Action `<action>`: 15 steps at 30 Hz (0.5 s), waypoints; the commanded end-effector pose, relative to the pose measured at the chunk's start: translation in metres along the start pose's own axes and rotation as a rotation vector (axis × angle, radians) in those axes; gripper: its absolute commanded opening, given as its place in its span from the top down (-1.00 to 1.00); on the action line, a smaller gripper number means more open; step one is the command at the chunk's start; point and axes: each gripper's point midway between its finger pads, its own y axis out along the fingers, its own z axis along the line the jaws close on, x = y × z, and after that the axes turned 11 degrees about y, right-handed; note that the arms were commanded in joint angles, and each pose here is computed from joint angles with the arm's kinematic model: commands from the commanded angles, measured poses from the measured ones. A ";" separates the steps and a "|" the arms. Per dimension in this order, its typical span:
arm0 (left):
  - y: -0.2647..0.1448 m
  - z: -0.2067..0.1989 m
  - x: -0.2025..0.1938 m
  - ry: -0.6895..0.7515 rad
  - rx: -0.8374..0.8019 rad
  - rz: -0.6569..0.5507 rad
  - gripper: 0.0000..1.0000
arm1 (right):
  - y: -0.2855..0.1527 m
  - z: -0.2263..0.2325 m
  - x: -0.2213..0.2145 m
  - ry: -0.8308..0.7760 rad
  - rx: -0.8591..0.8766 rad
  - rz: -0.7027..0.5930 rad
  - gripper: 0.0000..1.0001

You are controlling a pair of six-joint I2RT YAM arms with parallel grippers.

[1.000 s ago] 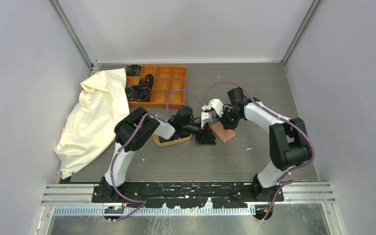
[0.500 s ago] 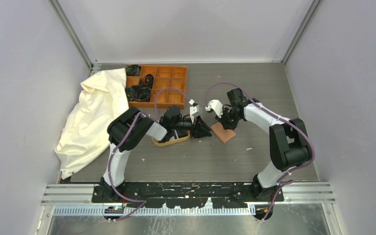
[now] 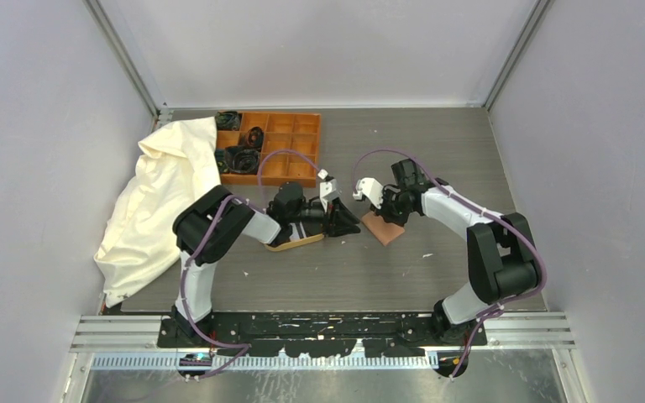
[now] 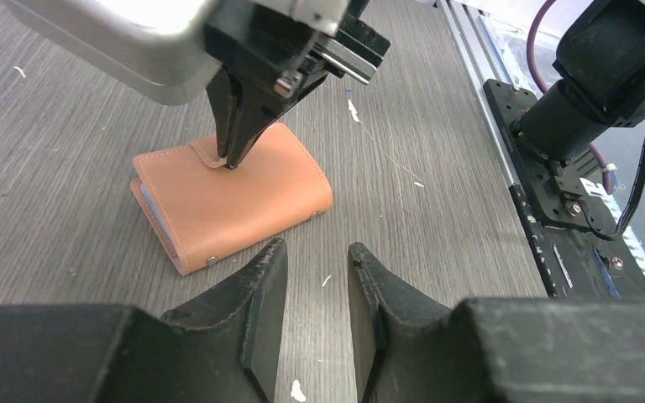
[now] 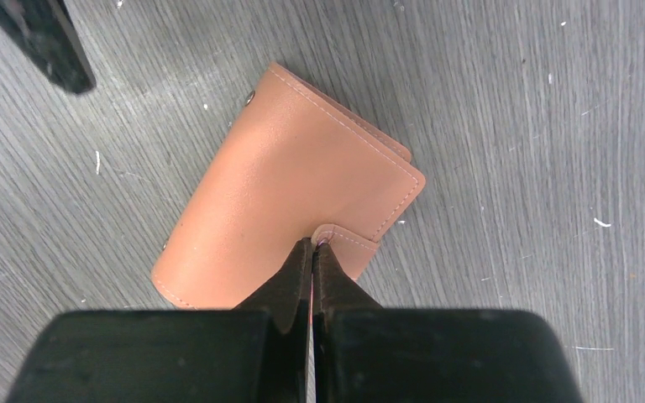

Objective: Put the credit cards into the card holder
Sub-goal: Close the card holder at the center of the board.

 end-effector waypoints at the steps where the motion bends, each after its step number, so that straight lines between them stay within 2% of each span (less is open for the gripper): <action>1: -0.011 0.007 0.036 0.095 0.041 -0.066 0.34 | 0.004 0.037 -0.050 0.024 0.112 0.159 0.99; 15: -0.048 0.022 0.038 0.061 0.174 -0.047 0.35 | 0.010 0.053 -0.062 -0.072 0.110 0.256 0.99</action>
